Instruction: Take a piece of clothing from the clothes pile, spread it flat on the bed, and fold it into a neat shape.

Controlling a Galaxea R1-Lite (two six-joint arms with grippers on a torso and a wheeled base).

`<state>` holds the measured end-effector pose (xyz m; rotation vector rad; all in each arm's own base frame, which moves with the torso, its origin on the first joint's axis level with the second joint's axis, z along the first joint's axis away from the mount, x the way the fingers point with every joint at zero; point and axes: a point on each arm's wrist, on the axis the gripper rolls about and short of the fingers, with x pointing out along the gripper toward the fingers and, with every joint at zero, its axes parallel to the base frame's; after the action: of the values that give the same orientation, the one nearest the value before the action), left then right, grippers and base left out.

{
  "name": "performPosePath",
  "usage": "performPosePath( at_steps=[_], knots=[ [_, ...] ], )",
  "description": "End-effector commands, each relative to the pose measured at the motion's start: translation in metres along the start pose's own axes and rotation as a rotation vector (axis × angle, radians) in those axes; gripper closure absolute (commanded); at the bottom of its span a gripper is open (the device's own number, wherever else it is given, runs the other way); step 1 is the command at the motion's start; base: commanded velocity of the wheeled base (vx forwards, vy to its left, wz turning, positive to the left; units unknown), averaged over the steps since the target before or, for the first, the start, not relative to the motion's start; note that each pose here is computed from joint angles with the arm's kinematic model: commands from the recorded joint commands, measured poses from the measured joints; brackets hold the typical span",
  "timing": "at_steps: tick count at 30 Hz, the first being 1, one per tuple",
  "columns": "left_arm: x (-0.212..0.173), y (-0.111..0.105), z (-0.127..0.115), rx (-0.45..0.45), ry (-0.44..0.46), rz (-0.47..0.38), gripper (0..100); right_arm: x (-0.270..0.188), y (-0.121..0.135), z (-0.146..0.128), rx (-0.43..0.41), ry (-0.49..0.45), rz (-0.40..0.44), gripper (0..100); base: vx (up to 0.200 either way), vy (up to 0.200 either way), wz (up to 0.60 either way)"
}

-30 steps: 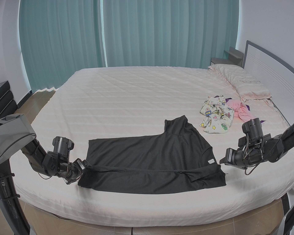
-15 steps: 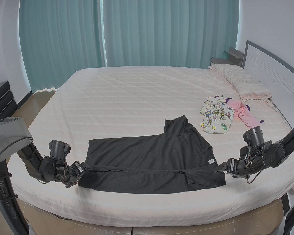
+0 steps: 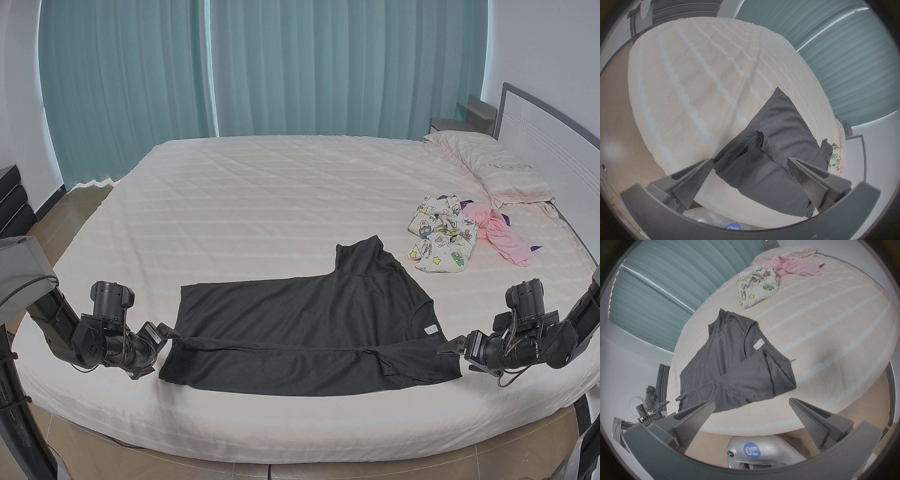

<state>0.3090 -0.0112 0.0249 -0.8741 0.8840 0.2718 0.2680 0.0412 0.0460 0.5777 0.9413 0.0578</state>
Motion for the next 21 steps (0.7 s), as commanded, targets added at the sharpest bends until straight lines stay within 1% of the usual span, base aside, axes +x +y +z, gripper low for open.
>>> performPosePath(
  at_steps=[1, 2, 6, 14, 17, 19, 21],
  knots=[
    [-0.005, 0.001, 0.005, -0.011, -0.02, -0.017, 0, 0.002, -0.006, -0.005, 0.01, 0.026, -0.013, 0, 0.0, 0.0, 0.0],
    [-0.006, 0.001, 0.007, -0.014, -0.022, -0.027, 0, 0.002, -0.006, -0.006, 0.009, 0.026, -0.012, 0, 0.0, 0.0, 0.0],
    [-0.006, 0.003, 0.004, -0.012, 0.004, -0.041, 0, 0.002, -0.006, -0.009, 0.004, 0.036, -0.014, 0, 0.2, 0.0, 0.0],
    [-0.006, 0.003, 0.004, -0.007, 0.006, -0.04, 0, 0.002, -0.004, -0.011, -0.006, 0.038, -0.012, 0, 0.2, 0.0, 0.0],
    [-0.008, 0.006, -0.001, 0.01, 0.017, -0.029, 0, 0.001, -0.003, -0.012, -0.011, 0.04, -0.011, 0, 0.0, 0.0, 0.0],
    [-0.011, 0.01, -0.005, 0.055, 0.034, -0.023, 0, 0.001, -0.004, -0.013, -0.012, 0.042, -0.014, 0, 0.0, 0.0, 0.0],
    [-0.014, 0.02, -0.014, 0.141, 0.079, -0.01, 0, 0.001, -0.004, -0.013, -0.014, 0.044, -0.016, 0, 0.0, 0.0, 0.0]
  ],
)
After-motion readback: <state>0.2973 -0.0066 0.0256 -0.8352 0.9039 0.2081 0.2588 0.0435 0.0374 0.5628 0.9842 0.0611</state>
